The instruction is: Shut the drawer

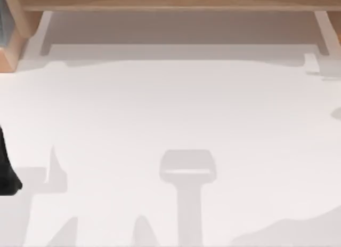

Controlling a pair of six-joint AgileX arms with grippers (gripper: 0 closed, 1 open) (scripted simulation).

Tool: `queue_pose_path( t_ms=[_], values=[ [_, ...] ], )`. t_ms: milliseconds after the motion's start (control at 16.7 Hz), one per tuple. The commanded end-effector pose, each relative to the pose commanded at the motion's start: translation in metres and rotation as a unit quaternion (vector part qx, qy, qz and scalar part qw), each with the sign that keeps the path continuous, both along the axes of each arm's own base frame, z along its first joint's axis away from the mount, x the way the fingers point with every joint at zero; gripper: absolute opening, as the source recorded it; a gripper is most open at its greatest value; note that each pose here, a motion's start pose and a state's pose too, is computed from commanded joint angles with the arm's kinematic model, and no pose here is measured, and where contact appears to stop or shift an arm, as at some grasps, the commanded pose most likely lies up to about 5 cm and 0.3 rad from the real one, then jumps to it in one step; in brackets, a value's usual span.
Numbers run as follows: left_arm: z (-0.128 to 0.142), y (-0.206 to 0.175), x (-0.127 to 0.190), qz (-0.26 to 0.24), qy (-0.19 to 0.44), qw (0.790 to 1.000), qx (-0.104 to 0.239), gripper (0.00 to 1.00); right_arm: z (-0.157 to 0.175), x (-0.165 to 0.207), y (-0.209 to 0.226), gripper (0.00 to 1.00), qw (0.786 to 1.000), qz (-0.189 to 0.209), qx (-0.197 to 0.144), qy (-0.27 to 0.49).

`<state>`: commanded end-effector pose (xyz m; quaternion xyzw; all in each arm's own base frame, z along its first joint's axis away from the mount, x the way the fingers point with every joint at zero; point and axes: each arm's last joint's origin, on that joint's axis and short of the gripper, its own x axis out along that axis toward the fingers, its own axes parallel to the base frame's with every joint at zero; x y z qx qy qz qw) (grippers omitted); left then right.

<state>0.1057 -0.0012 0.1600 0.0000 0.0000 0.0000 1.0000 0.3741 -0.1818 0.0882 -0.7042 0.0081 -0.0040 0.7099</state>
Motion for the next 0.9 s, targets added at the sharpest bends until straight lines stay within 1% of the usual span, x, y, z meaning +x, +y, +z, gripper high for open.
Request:
queue_pose_path(
  t_ms=[180,660,900],
  values=[
    [0.0,0.0,0.0,0.0,0.0,1.0,0.0,1.0,0.001,0.002,-0.001,0.0,1.0,-0.002,0.0,0.0],
    [0.0,0.0,0.0,0.0,0.0,1.0,0.0,1.0,0.0,0.054,-0.002,0.0,1.0,-0.001,0.001,0.001],
    [0.0,0.0,0.0,0.0,0.0,1.0,0.0,1.0,0.0,0.062,-0.001,0.0,1.0,-0.001,0.002,0.001]
  ],
)
